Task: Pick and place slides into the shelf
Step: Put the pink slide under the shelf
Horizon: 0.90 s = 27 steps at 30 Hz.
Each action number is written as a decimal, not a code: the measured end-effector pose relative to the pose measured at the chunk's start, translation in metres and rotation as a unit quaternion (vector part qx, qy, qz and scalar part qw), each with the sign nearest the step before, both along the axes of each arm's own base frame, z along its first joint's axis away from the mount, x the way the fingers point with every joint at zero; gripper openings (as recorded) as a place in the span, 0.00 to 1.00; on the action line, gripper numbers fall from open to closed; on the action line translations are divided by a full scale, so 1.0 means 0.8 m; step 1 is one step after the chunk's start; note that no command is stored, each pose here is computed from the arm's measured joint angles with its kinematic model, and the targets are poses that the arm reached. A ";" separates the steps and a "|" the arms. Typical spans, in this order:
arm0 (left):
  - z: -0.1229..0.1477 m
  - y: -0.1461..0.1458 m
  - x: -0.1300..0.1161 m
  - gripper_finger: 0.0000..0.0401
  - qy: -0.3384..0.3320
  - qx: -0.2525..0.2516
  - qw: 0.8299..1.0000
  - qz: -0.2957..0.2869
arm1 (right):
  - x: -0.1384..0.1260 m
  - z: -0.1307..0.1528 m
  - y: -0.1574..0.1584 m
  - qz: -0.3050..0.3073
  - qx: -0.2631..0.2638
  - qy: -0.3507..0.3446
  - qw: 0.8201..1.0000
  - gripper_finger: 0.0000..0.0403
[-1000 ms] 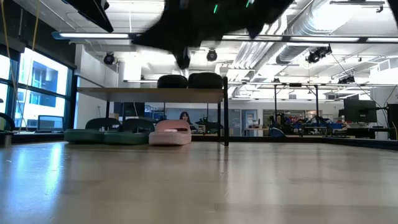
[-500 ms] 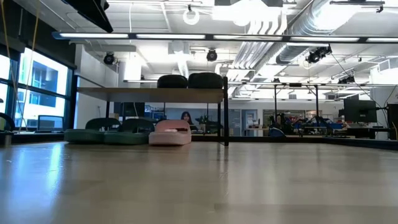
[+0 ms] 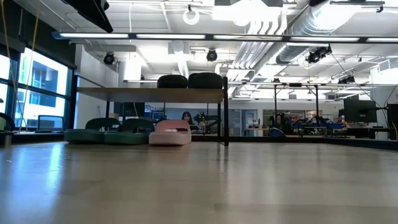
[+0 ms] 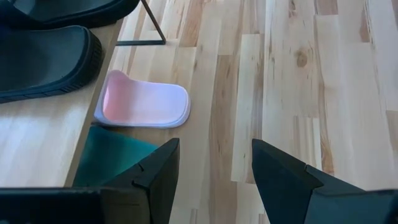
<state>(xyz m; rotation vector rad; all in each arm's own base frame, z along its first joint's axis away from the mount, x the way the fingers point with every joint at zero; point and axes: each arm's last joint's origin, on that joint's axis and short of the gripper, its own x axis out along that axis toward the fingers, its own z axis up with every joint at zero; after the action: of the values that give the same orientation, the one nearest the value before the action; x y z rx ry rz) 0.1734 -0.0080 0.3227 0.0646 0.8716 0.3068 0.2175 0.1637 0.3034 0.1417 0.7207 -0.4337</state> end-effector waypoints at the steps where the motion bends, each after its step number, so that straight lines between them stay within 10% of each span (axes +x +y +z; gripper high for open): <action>1: 0.000 0.000 0.000 0.46 0.000 -0.001 1.000 -0.001 | -0.005 -0.002 0.001 -0.007 0.011 0.010 1.000 0.33; 7: 0.000 0.000 0.000 0.46 0.000 -0.001 1.000 -0.001 | -0.039 -0.008 0.002 -0.088 0.107 0.124 0.982 0.30; 13: 0.000 0.000 0.000 0.46 0.000 -0.001 1.000 -0.001 | -0.069 -0.022 0.011 -0.210 0.170 0.260 0.927 0.29; 27: 0.000 0.000 0.000 0.46 0.004 0.007 1.000 -0.009 | -0.058 -0.132 0.084 -0.346 0.107 0.439 0.823 0.29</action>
<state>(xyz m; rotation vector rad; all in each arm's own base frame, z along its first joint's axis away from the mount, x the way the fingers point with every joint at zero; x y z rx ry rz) 0.1735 -0.0081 0.3227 0.0861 0.8759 0.2948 0.1710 0.2305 0.1978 0.4386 1.6469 -1.1537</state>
